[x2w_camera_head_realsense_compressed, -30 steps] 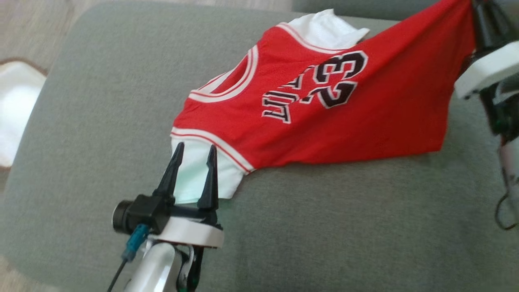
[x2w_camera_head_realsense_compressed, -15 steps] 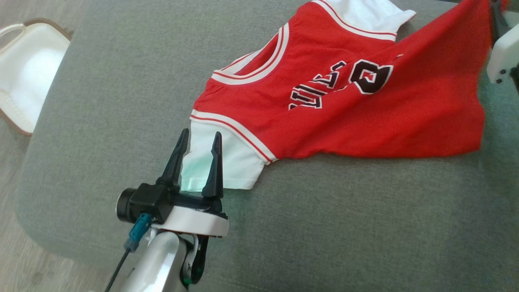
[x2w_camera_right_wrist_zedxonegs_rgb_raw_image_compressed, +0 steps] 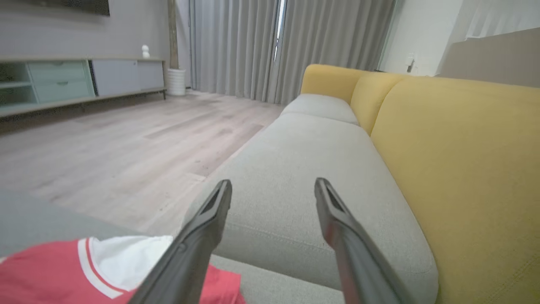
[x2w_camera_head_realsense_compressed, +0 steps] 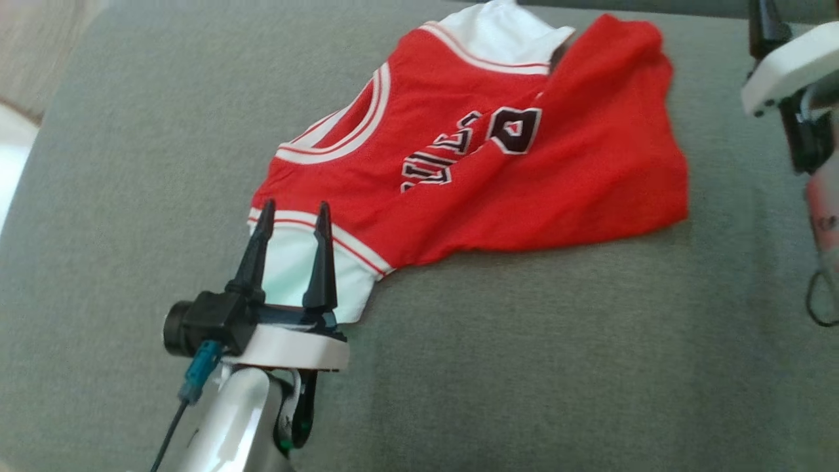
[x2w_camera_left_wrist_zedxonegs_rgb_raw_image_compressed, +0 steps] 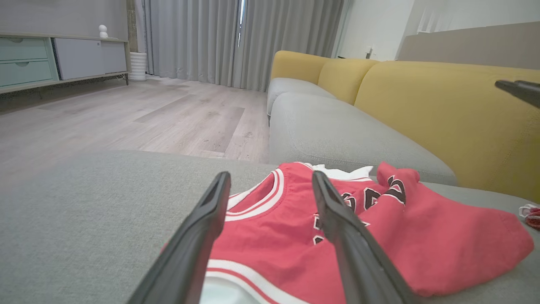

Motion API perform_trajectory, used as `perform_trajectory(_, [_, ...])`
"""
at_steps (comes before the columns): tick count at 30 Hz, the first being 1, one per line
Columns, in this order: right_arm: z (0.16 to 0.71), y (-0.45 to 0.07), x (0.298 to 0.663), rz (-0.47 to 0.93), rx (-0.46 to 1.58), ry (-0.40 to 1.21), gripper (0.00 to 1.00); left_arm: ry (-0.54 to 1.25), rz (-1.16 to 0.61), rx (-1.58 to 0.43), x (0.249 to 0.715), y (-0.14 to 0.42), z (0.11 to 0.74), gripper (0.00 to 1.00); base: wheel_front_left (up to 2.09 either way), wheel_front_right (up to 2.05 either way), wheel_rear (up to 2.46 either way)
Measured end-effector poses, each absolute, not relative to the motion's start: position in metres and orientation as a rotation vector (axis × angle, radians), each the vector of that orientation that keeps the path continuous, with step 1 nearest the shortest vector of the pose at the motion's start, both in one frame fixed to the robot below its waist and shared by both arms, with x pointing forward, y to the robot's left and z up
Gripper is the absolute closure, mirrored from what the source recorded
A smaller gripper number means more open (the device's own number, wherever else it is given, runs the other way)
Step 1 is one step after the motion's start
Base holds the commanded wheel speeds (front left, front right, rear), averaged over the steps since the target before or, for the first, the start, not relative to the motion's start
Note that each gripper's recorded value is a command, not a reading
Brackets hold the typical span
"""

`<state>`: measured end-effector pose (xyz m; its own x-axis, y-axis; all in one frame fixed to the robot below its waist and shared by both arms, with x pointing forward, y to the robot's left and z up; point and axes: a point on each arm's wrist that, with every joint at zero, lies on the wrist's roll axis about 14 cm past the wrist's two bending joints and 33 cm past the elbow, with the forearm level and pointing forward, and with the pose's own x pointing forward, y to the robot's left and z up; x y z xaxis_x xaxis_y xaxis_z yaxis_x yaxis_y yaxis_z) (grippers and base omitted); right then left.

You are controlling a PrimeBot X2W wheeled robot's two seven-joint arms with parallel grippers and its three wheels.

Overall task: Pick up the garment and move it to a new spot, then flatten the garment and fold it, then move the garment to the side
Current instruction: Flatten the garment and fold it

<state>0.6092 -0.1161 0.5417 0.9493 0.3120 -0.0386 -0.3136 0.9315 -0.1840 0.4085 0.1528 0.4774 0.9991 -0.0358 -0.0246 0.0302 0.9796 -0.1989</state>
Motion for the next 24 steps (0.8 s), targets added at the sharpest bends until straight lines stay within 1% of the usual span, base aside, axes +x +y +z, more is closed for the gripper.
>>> perform_trajectory(3, [0.569,-0.113,0.597,0.323,-0.139,-0.081,0.0,-0.003,-0.054,-0.203,0.411,0.147,0.488,0.0,0.0,0.0,0.0])
perform_trajectory(5, [0.576,-0.11,0.583,0.325,-0.095,-0.117,0.0,-0.024,-0.064,-0.203,0.41,0.144,0.495,0.0,0.0,0.0,0.0])
perform_trajectory(14, [0.559,-0.108,0.498,0.29,0.068,-0.157,0.0,-0.053,-0.107,-0.212,0.395,0.13,0.507,0.0,0.0,0.0,0.0])
perform_trajectory(17, [0.538,-0.111,0.469,0.262,0.112,-0.122,0.0,-0.063,-0.119,-0.209,0.392,0.127,0.51,0.0,0.0,0.0,0.0])
perform_trajectory(21, [0.497,-0.12,0.43,0.223,0.138,-0.018,0.0,-0.066,-0.136,-0.204,0.385,0.123,0.511,0.0,0.0,0.0,0.0])
perform_trajectory(24, [0.474,-0.128,0.409,0.197,0.152,0.043,0.0,-0.051,-0.138,-0.207,0.38,0.122,0.506,0.0,0.0,0.0,0.0])
